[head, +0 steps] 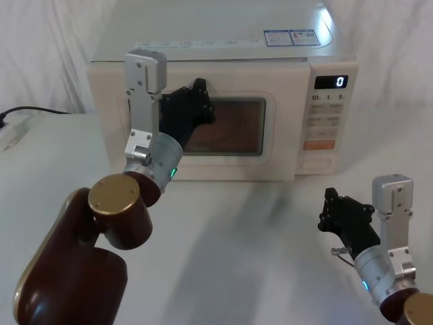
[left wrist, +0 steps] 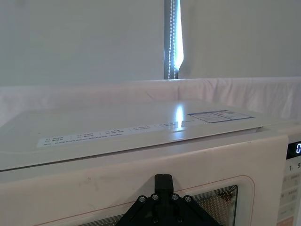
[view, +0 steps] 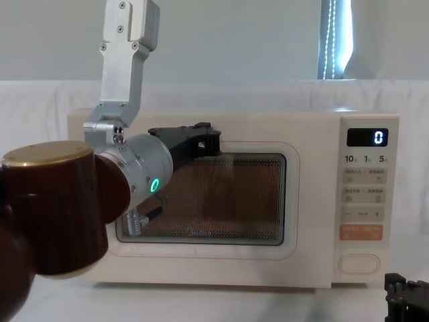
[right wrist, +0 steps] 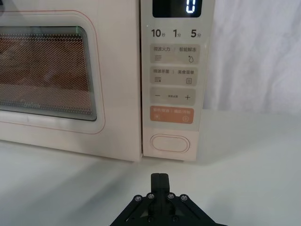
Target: Press the button to open the microwave door with one hand; close the microwave door with the other hand.
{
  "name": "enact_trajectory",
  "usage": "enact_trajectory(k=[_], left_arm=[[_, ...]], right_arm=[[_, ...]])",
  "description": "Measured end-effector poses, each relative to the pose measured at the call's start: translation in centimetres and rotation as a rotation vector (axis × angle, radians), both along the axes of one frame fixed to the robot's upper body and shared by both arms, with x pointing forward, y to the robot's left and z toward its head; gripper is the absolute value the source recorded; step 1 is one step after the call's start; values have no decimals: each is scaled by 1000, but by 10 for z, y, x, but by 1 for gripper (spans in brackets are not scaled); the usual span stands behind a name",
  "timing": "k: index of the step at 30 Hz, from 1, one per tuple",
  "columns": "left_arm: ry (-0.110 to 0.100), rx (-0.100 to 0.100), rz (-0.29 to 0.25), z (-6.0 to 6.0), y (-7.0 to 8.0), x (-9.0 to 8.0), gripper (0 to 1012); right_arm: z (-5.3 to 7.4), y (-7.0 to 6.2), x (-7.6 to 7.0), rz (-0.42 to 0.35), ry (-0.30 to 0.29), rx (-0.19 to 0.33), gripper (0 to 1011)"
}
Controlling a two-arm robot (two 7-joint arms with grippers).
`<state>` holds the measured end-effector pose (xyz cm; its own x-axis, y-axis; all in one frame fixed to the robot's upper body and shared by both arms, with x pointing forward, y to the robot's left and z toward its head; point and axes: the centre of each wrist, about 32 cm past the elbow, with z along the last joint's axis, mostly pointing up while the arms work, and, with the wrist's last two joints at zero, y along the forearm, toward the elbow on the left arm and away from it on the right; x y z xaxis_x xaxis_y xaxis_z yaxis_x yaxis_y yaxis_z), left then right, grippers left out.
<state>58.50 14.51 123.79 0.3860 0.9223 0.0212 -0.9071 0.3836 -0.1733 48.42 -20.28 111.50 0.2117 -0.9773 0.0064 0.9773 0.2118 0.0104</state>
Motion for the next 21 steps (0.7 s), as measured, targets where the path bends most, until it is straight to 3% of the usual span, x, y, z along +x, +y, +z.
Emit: enact_trajectory(k=[21], left_arm=[[3,1,-7,0,-4,4,0]], right_arm=[[0,0,0,0,0,0,0]])
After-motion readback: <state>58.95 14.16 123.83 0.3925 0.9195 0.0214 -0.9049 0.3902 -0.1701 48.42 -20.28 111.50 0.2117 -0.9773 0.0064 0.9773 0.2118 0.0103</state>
